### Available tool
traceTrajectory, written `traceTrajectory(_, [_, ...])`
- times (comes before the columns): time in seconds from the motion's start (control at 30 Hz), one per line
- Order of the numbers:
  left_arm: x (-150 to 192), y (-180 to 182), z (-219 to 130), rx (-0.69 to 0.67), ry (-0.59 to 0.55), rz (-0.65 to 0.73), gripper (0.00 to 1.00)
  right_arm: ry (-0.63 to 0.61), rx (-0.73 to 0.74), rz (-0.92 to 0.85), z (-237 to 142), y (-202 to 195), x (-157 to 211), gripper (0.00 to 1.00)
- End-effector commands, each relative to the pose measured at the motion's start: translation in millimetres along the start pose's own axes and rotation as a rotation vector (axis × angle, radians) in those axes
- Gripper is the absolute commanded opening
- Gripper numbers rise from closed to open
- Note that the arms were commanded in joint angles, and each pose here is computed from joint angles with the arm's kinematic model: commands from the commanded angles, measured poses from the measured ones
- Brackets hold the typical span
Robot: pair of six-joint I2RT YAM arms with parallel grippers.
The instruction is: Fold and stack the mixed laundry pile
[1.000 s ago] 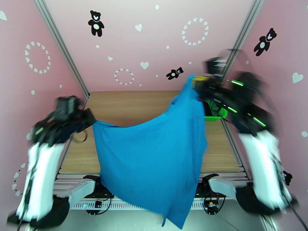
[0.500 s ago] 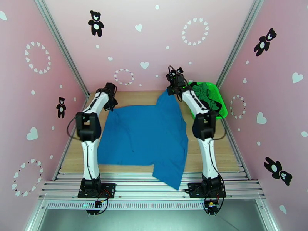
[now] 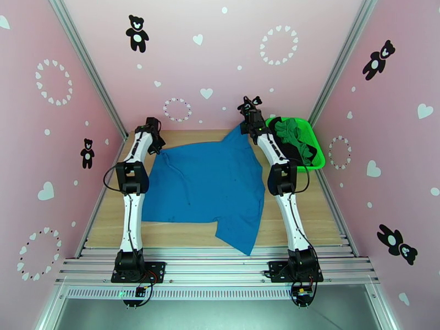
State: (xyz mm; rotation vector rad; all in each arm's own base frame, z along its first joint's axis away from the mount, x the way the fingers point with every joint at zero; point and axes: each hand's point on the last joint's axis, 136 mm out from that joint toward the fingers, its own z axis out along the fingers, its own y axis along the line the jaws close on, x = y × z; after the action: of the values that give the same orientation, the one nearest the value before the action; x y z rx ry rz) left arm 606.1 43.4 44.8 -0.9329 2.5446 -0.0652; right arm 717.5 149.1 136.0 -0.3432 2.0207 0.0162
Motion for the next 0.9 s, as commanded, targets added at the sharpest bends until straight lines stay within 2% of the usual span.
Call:
traceTrajectory(0.0, [-12.4, -21.7, 5.6, 0.113, -0.024, -0.026, 0.05, -0.114, 0.061, 0.047, 5.1, -16.7, -22.0, 0.00])
traceTrajectory(0.07, [-18.0, -26.2, 7.5, 0.146, -0.033, -0.042, 0.11, -0.132, 0.070, 0.070, 7.2, -21.3, -23.0, 0.00])
traceTrajectory(0.13, [-21.9, -31.2, 9.5, 0.186, -0.033, -0.059, 0.28, -0.141, 0.079, 0.091, 9.8, -24.7, -21.4, 0.00])
traceTrajectory(0.2, [-27.1, -36.3, 9.7, 0.222, -0.044, -0.071, 0.52, -0.153, 0.090, 0.109, 11.9, -27.9, -20.9, 0.00])
traceTrajectory(0.23, [-29.2, -39.6, 9.4, 0.239, -0.050, -0.071, 0.62, -0.159, 0.092, 0.116, 12.6, -28.5, -21.0, 0.05])
traceTrajectory(0.33, [-40.5, -54.4, 2.9, 0.321, -0.080, -0.071, 0.79, -0.215, 0.088, 0.146, 11.2, -32.9, -32.6, 0.42])
traceTrajectory(0.37, [-44.8, -60.0, -1.4, 0.351, -0.092, -0.070, 0.93, -0.231, 0.089, 0.162, 9.1, -36.8, -37.4, 0.64])
traceTrajectory(0.4, [-50.3, -63.7, -6.9, 0.376, -0.106, -0.071, 0.98, -0.248, 0.090, 0.176, 5.2, -38.8, -44.8, 0.80])
traceTrajectory(0.43, [-53.9, -68.0, -12.2, 0.394, -0.119, -0.067, 0.98, -0.260, 0.090, 0.187, 1.0, -41.6, -51.2, 0.92])
traceTrajectory(0.47, [-59.3, -72.2, -21.3, 0.416, -0.136, -0.063, 0.98, -0.270, 0.088, 0.190, -5.1, -43.7, -59.4, 0.99])
traceTrajectory(0.6, [-79.2, -79.4, -68.7, 0.448, -0.211, -0.044, 0.99, -0.256, 0.050, 0.179, -35.1, -42.3, -87.6, 0.99])
traceTrajectory(0.7, [-87.9, -71.2, -114.8, 0.414, -0.262, -0.006, 0.98, -0.154, -0.009, 0.188, -64.4, -32.3, -92.6, 0.99])
traceTrajectory(0.8, [-82.2, -52.1, -159.0, 0.348, -0.294, 0.038, 0.98, 0.017, -0.054, 0.213, -96.5, -17.5, -71.6, 0.96])
traceTrajectory(0.87, [-68.4, -30.4, -184.7, 0.292, -0.306, 0.057, 0.99, 0.176, -0.058, 0.227, -119.8, -4.8, -38.8, 0.91])
